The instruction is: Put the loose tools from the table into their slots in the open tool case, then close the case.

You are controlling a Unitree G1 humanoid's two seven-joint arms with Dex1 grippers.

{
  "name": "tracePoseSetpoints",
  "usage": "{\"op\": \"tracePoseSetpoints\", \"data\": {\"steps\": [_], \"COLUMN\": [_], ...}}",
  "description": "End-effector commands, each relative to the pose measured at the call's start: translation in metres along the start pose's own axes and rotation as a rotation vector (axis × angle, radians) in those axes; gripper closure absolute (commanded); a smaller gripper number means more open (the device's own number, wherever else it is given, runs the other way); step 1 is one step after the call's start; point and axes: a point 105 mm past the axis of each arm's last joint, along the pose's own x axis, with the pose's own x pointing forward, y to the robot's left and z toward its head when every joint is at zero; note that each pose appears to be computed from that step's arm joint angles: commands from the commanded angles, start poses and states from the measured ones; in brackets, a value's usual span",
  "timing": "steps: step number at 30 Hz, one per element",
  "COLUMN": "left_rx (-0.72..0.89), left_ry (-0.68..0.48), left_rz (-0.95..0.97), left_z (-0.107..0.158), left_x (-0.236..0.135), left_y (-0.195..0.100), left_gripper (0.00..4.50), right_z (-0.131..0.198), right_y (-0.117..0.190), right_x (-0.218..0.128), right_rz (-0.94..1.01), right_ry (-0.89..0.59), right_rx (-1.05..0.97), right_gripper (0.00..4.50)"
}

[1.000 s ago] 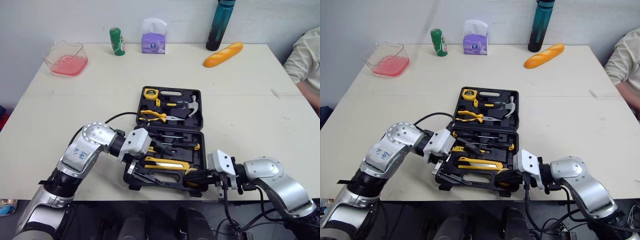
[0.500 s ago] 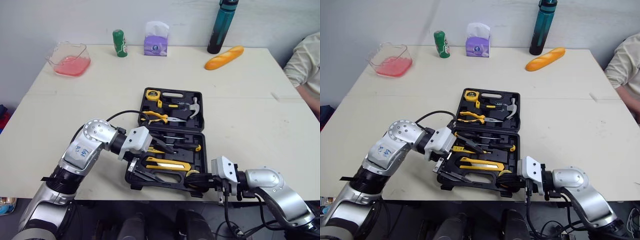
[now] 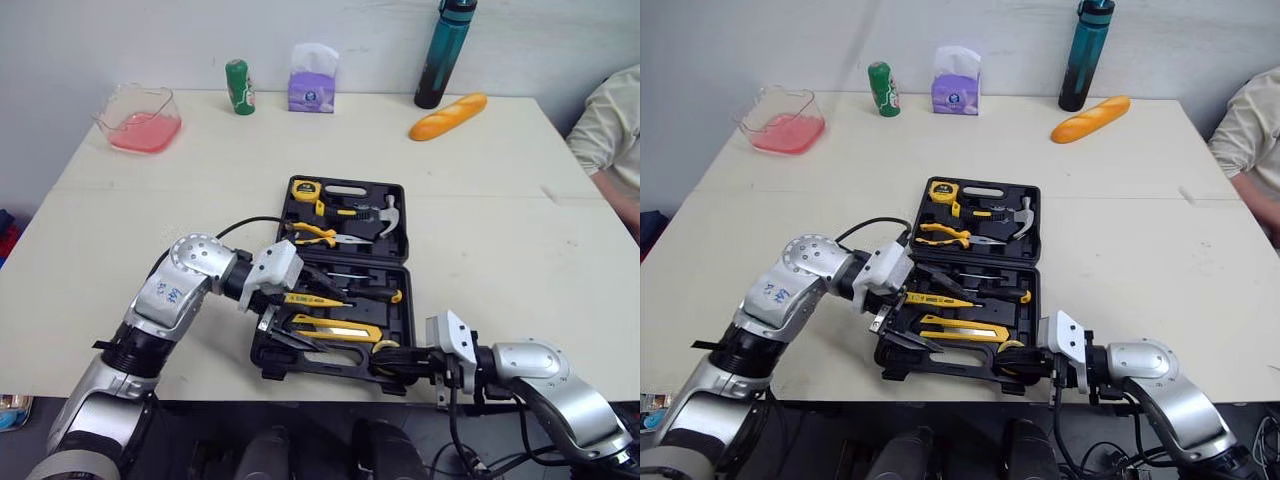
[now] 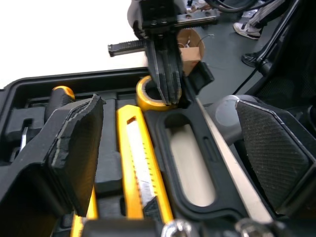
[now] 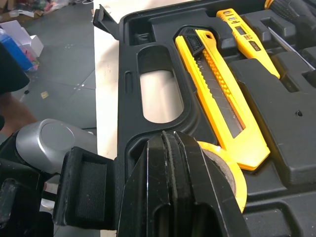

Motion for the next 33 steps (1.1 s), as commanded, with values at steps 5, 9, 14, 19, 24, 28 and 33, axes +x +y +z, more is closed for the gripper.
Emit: {"op": "tracePoseSetpoints", "data": {"steps": [5, 9, 14, 19, 24, 28, 33], "left_rx": [0.002, -0.026, -0.078, -0.15, -0.2, -0.191, -0.211], "left_ry": [0.013, -0.009, -0.037, -0.018, 0.075, 0.153, 0.243], "left_rz": [0.049, 0.096, 0.214, 0.382, 0.569, 0.677, 0.79], "left_z": [0.0, 0.006, 0.012, 0.007, -0.011, -0.027, -0.05], "left_x": [-0.012, -0.02, -0.042, -0.075, -0.116, -0.137, -0.155], "left_y": [0.004, 0.007, 0.012, 0.02, 0.029, 0.039, 0.05], "left_gripper": [0.0, 0.0, 0.0, 2.27, 4.23, 4.48, 4.48], "right_z": [-0.006, 0.024, 0.055, 0.061, 0.056, 0.048, 0.035], "right_y": [0.003, 0.003, -0.014, -0.043, -0.078, -0.098, -0.117], "right_x": [0.001, -0.001, -0.027, -0.058, -0.086, -0.097, -0.094], "right_rz": [-0.049, -0.076, -0.224, -0.402, -0.577, -0.641, -0.698], "right_ry": [0.068, -0.003, -0.05, -0.025, 0.02, 0.059, 0.091], "right_rx": [0.058, 0.033, 0.014, 0.027, 0.025, 0.013, 0.017], "right_gripper": [4.46, 4.46, 4.46, 4.5, 4.5, 4.5, 4.5]}}
